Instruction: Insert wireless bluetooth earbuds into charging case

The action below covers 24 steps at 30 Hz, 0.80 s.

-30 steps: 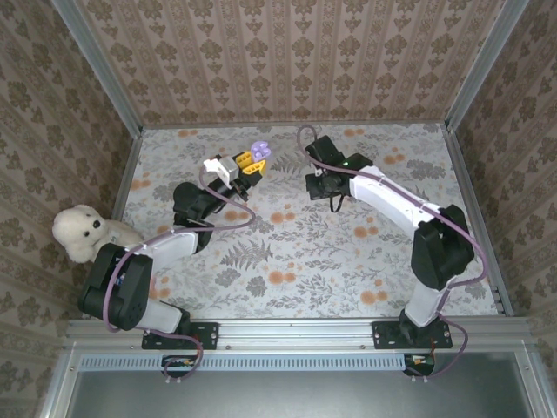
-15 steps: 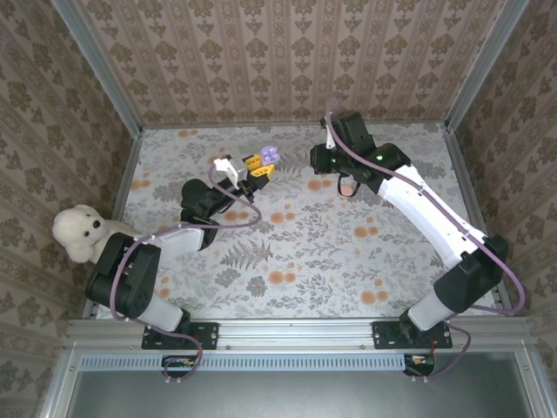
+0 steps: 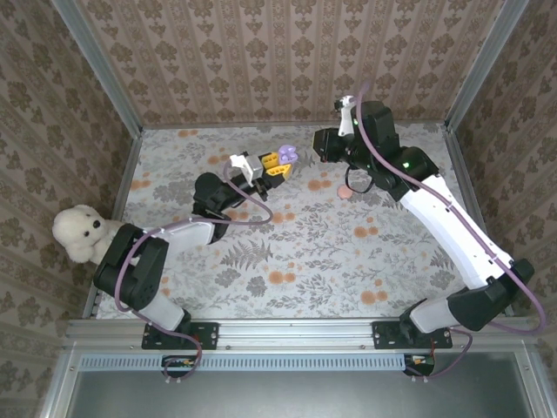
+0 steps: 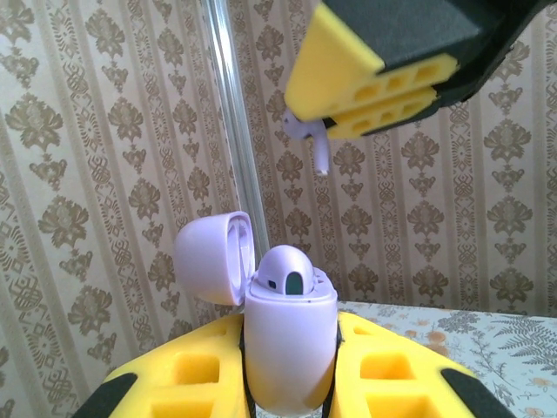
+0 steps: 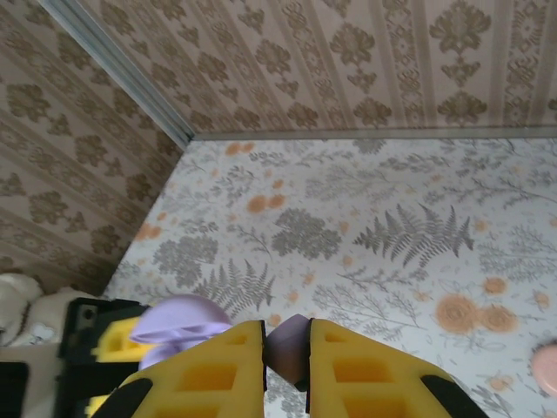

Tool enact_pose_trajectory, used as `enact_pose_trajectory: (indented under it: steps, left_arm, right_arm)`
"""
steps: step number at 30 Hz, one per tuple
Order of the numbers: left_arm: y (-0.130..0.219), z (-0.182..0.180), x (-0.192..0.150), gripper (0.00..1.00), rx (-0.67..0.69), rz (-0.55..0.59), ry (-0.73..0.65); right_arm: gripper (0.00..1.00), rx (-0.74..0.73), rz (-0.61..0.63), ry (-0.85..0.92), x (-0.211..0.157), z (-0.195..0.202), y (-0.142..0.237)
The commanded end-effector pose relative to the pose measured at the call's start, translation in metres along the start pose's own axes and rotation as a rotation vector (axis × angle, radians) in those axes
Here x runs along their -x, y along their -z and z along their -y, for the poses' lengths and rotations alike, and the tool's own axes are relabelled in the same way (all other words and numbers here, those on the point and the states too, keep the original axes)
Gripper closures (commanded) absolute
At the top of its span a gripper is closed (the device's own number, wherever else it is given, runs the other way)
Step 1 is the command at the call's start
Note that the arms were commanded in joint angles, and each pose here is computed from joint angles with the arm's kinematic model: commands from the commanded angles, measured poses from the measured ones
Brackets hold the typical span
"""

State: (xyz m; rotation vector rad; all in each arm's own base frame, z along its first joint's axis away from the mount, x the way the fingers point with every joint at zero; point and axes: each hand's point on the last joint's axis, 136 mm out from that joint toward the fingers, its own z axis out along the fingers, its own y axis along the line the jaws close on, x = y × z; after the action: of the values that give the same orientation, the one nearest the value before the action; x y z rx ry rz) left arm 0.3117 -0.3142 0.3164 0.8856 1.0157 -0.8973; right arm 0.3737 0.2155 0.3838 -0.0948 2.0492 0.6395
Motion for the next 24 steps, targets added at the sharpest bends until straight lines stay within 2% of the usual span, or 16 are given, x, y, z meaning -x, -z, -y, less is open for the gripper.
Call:
enact_pose_trajectory:
  steps: [1,23,24]
  left_arm:
    - [-0.010,0.007,0.007,1.00,-0.044,0.005,-0.057]
    - [-0.033,0.003,0.018,1.00,-0.035,0.036,-0.091]
    - [-0.033,-0.002,0.019,1.00,-0.005,0.038,-0.089]
  right_arm:
    - [0.83,0.088,0.104,-0.024,0.029,-0.020,0.030]
    - [0.83,0.179,0.068,-0.082,0.011,-0.030,0.013]
    - [0.83,0.181,0.068,-0.082,0.010,-0.031,0.012]
